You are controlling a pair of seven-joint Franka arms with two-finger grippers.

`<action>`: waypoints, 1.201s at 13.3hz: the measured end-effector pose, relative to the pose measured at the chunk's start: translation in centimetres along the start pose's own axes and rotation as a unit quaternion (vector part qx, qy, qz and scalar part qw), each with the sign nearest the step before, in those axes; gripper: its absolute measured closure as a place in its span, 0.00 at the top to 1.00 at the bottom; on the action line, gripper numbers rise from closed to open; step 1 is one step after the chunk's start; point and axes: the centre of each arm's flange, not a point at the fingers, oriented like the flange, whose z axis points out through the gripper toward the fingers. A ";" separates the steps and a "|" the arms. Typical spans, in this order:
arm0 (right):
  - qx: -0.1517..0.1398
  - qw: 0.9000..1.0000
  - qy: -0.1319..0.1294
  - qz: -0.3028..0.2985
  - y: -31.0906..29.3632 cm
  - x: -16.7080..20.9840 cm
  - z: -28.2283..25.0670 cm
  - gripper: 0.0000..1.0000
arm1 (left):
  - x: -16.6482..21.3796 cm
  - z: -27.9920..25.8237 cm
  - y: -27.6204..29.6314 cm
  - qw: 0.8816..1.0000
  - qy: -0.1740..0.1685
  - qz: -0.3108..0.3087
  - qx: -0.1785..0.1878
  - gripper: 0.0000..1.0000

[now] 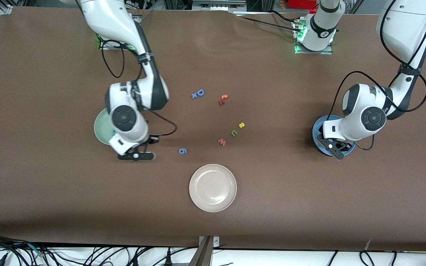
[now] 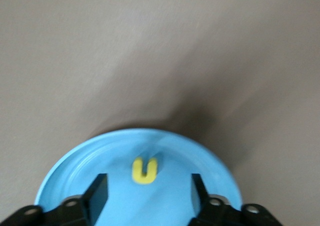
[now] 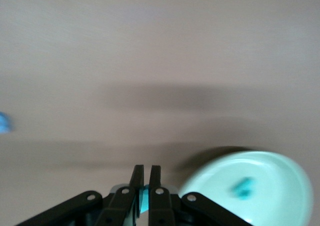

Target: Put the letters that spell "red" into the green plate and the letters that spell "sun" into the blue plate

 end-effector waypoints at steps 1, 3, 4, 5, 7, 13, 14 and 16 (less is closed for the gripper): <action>0.000 1.000 -0.008 -0.016 2.4 -0.5 0.2 0.08 | 1.0 -0.5 1.0 1.000 0.008 -0.005 -0.005 0.92; 0.007 0.999 -0.021 -0.039 5.9 -1.5 0.3 0.08 | 4.0 -1.3 4.9 0.999 0.016 -0.034 -0.007 1.00; 0.011 0.998 -0.029 -0.048 7.0 -2.1 0.5 0.08 | 5.7 -1.4 7.3 0.998 0.016 -0.055 -0.006 1.00; 0.013 0.998 -0.038 -0.057 8.1 -2.6 0.9 0.08 | 7.2 -1.4 9.9 0.997 0.015 -0.075 -0.006 1.00; 0.020 0.996 -0.063 -0.057 10.5 -4.1 3.2 0.08 | 9.7 -1.4 14.7 0.992 0.012 -0.125 -0.004 1.00; 0.019 0.994 -0.082 -0.073 13.6 -7.6 9.0 0.09 | 13.4 -0.9 23.9 0.985 0.010 -0.175 0.001 0.99; 0.018 0.993 -0.084 -0.075 14.2 -8.1 9.8 0.11 | 14.2 -0.9 24.7 0.986 0.015 -0.167 0.001 0.99; 0.019 0.993 -0.090 -0.074 15.1 -8.7 10.6 0.15 | 16.0 -0.5 26.7 0.992 0.032 -0.123 0.011 0.97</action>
